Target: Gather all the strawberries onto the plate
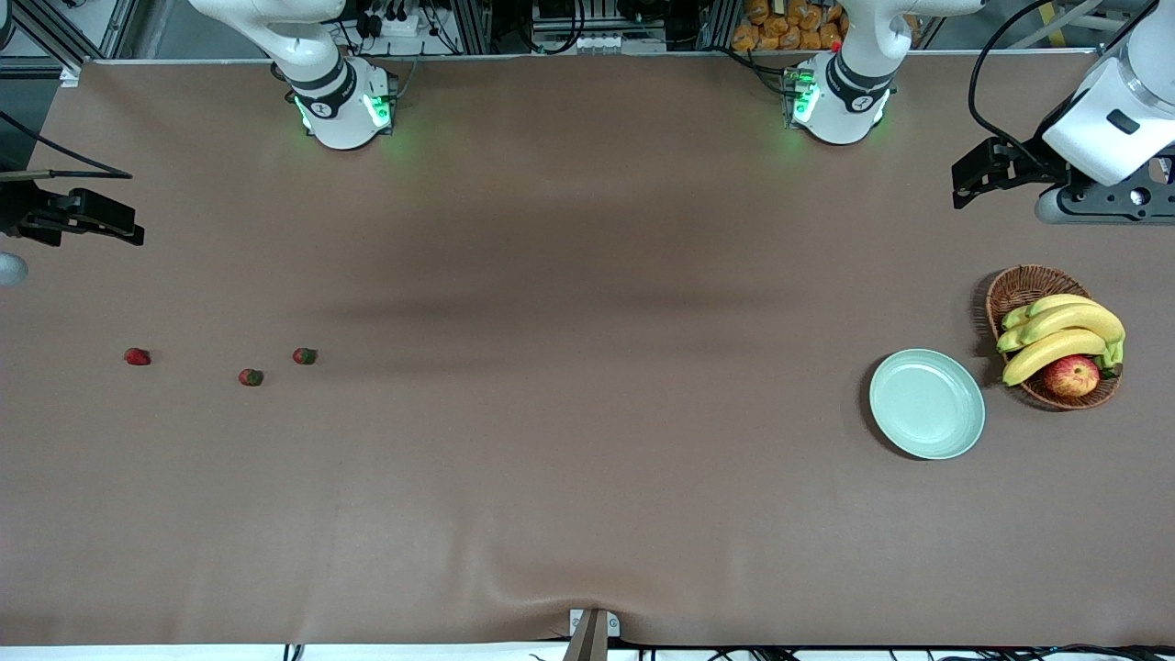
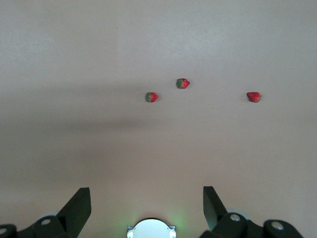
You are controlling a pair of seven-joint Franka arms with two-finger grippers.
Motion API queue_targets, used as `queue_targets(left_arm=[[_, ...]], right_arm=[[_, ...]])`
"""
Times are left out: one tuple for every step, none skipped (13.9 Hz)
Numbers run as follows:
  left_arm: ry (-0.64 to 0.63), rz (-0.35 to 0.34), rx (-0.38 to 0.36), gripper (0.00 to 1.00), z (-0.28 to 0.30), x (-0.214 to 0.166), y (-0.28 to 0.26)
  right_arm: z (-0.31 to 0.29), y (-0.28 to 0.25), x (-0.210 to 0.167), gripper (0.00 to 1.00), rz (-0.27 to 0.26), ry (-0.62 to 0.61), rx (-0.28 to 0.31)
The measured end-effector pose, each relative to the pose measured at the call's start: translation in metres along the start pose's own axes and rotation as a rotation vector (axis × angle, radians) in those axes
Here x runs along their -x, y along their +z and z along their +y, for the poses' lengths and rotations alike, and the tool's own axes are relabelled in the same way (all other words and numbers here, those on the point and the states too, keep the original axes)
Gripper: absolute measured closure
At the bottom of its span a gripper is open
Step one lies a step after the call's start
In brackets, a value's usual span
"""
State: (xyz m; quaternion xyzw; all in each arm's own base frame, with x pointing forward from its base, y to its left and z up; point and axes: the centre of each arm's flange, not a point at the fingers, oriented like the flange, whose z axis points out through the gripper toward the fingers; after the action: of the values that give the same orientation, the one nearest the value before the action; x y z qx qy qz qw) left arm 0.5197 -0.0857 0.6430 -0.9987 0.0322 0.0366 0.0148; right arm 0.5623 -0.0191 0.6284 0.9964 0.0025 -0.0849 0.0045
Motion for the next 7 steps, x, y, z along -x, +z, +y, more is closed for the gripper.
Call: queue_targets(left_arm=[[0.001,0.002,0.000,0.00,0.0005,-0.0001,-0.0002],[0.002,0.004,0.000,0.00,0.0014,-0.0002,-0.0004],[0.004,0.007,0.000,0.00,0.0023,-0.0004,-0.0010],[0.006,0.012,0.001,0.00,0.0031,-0.0008,-0.0017],[0.007,0.015,0.001,0.00,0.0038,-0.0008,-0.0022],[0.008,0.016,0.001,0.00,0.0045,-0.0008,-0.0027],[0.009,0.018,0.001,0.00,0.0049,-0.0009,-0.0033]], right_arm=[[0.0000,0.0000,0.0000,0.00,0.000,0.000,0.000],[0.0000,0.0000,0.0000,0.00,0.000,0.000,0.000],[0.0000,0.0002,-0.0001,0.00,0.000,0.000,0.000],[-0.0001,0.0005,-0.0004,0.00,-0.001,0.000,0.000],[-0.0005,0.0008,-0.0006,0.00,-0.002,-0.001,0.000],[-0.0007,0.0008,-0.0006,0.00,-0.002,-0.001,0.000],[-0.0006,0.0008,-0.0006,0.00,-0.002,-0.001,0.000]])
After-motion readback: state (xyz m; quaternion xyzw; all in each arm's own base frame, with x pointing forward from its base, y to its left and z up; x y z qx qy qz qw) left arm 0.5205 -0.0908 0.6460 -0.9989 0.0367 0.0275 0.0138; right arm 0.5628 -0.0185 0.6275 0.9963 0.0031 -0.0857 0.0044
